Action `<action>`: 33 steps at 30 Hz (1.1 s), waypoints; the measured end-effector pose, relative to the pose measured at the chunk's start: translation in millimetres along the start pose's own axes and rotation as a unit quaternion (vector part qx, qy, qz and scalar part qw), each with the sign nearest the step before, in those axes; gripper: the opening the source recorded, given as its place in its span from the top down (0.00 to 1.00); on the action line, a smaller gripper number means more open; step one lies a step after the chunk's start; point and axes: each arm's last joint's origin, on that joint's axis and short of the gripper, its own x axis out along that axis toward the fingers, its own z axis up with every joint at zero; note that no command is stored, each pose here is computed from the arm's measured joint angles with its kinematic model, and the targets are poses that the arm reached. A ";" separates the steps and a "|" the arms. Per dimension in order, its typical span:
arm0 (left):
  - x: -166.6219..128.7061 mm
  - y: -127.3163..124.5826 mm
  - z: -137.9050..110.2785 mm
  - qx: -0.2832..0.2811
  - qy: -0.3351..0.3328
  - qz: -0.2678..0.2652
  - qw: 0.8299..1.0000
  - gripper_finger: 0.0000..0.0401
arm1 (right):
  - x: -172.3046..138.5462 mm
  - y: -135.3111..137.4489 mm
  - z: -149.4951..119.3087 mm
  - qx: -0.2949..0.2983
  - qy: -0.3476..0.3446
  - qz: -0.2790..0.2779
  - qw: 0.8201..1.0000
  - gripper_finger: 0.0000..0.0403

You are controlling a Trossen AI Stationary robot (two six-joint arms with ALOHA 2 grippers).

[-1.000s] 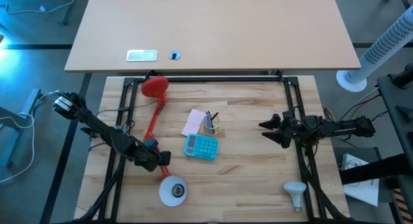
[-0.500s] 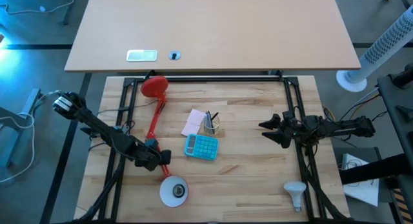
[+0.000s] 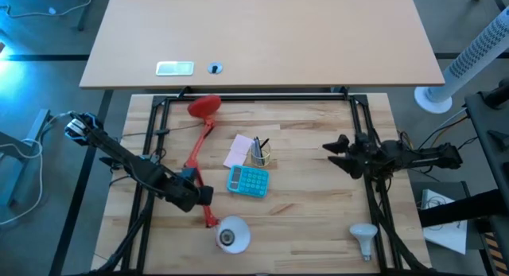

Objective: Screw lightbulb
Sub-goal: Insert the lightbulb into the red desk lamp

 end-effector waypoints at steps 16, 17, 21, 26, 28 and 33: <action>-22.5 -9.6 3.8 -0.022 0.000 0.025 0.999 0.62 | -2.3 2.7 18.2 -0.031 -0.134 -0.068 0.988 0.18; -23.4 -9.3 3.5 -0.025 0.010 0.026 0.999 0.62 | -2.3 2.6 18.0 -0.033 -0.133 -0.068 0.988 0.18; -29.5 -5.0 2.0 -0.031 0.052 0.044 0.997 0.61 | -2.1 1.9 17.0 -0.036 -0.129 -0.074 0.988 0.18; -40.7 9.2 0.0 -0.054 0.112 0.089 0.988 0.59 | -1.8 0.5 14.7 -0.040 -0.117 -0.081 0.989 0.18; -43.3 17.8 -1.8 -0.068 0.144 0.112 0.981 0.56 | -1.6 -0.2 13.6 -0.043 -0.112 -0.084 0.989 0.18; -40.5 35.9 -5.4 -0.132 0.194 0.121 0.964 0.49 | -1.5 -0.4 13.3 -0.043 -0.110 -0.085 0.989 0.18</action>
